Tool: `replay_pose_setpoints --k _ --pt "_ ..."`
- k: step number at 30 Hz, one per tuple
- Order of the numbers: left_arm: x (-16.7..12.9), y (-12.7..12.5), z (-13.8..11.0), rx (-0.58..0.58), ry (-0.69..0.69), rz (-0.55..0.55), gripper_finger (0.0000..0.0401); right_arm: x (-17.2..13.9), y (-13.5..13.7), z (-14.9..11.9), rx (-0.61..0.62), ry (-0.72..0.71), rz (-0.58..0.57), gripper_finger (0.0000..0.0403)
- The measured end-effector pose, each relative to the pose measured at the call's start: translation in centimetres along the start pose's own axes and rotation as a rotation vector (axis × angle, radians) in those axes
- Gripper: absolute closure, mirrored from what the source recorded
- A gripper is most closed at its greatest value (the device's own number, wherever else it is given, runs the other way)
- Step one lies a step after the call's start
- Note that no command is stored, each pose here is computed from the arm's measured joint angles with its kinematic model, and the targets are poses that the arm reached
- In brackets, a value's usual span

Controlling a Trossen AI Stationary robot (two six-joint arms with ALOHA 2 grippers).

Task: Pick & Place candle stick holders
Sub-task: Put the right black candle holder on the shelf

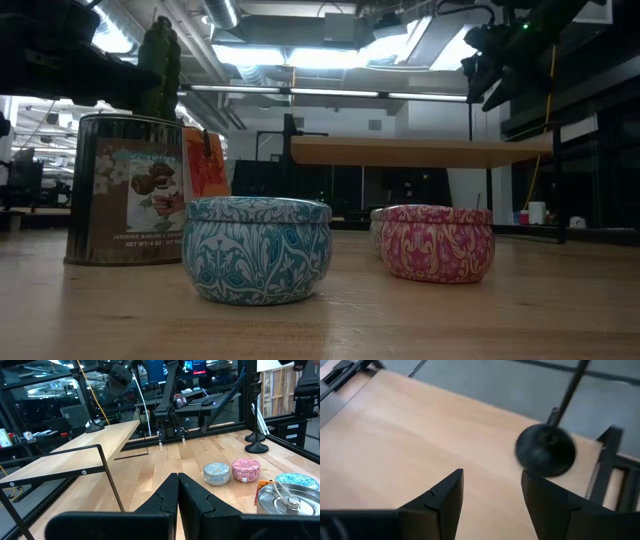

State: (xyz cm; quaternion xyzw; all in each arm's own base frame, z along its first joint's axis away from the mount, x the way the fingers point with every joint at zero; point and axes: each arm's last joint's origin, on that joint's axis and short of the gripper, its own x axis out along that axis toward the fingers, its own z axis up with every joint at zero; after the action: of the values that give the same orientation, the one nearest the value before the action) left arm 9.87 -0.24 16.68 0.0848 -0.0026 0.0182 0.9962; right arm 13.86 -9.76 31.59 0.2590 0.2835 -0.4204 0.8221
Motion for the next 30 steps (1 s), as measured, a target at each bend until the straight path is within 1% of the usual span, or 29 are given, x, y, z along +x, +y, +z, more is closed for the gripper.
replay_pose_setpoints --k 4,12,19,26,30 --pt "0.0 0.0 0.0 0.000 0.000 0.000 0.0397 -0.2 0.9 -0.6 -0.017 0.039 0.069 0.0202" --pt "0.0 0.0 0.0 0.000 0.000 0.000 0.0397 -0.8 2.9 -1.7 -0.112 0.072 0.173 0.0202" --pt "0.0 0.0 0.0 0.000 0.000 0.000 0.0397 -1.7 4.7 -3.0 -0.177 0.143 0.327 0.0202" --pt "0.0 0.0 0.0 0.000 0.000 0.000 0.0397 -2.7 6.4 -4.0 -0.254 0.167 0.459 0.0202" --pt "0.0 0.0 0.0 0.000 0.000 0.000 0.0397 -3.2 7.1 -4.7 -0.298 0.179 0.512 0.0202"
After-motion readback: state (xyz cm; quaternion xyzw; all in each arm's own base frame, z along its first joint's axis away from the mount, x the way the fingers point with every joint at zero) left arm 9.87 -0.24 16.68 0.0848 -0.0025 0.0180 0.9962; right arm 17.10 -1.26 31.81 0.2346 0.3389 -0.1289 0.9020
